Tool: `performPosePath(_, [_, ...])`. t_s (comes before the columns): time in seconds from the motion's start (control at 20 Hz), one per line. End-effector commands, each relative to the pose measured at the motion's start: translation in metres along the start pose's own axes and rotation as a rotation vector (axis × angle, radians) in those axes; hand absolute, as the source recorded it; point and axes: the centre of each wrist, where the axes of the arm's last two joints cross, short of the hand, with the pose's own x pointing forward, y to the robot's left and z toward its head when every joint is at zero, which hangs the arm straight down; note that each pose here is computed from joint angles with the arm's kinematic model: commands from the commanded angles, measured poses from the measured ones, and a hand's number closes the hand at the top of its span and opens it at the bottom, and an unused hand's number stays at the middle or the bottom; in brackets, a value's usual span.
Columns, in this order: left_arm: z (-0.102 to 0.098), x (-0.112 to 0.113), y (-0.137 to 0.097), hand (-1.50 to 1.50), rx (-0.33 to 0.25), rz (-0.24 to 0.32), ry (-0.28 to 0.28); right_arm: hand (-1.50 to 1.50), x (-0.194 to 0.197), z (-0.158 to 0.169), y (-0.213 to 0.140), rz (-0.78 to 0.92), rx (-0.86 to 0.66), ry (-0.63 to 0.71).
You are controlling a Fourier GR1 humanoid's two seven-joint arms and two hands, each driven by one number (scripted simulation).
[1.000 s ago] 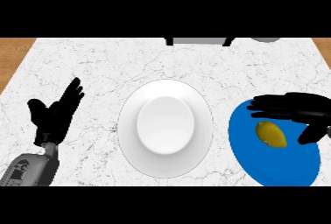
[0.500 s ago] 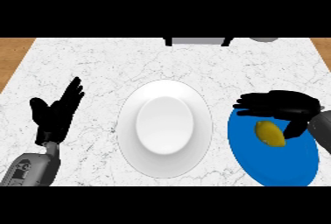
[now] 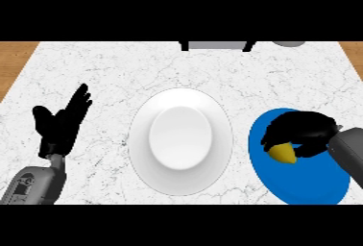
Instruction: Pick the lemon from the plate and place it in the plate
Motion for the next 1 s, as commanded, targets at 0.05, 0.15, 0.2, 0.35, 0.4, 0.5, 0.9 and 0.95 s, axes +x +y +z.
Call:
performPosePath(0.05, [0.010, -0.002, -0.006, 0.00, 0.001, -0.001, 0.005, 1.50, 0.008, 0.004, 0.023, -0.028, 0.010, -0.159])
performPosePath(0.15, [0.001, -0.008, 0.005, 0.00, 0.010, -0.006, -0.002, 1.50, 0.005, 0.002, 0.033, -0.030, -0.032, -0.164])
performPosePath(0.2, [0.012, -0.011, -0.004, 0.00, 0.004, -0.020, -0.004, 1.50, 0.005, 0.001, 0.005, -0.033, -0.023, -0.172])
performPosePath(0.35, [0.004, 0.006, -0.003, 0.00, -0.003, -0.002, 0.019, 1.50, 0.028, -0.063, 0.009, -0.100, -0.161, -0.025])
performPosePath(0.4, [0.002, -0.003, -0.006, 0.00, 0.016, 0.005, 0.022, 1.50, 0.039, -0.109, 0.008, -0.172, -0.187, 0.055])
performPosePath(0.5, [0.007, -0.008, -0.001, 0.00, 0.009, -0.005, 0.018, 1.50, 0.047, -0.132, 0.031, -0.297, -0.260, 0.181])
performPosePath(0.9, [0.010, -0.015, 0.010, 0.00, 0.040, -0.005, 0.057, 1.50, 0.071, -0.199, -0.015, -0.328, -0.566, 0.472])
performPosePath(0.95, [0.012, -0.017, 0.010, 0.00, 0.041, -0.008, 0.070, 1.50, 0.077, -0.207, -0.024, -0.312, -0.624, 0.501])
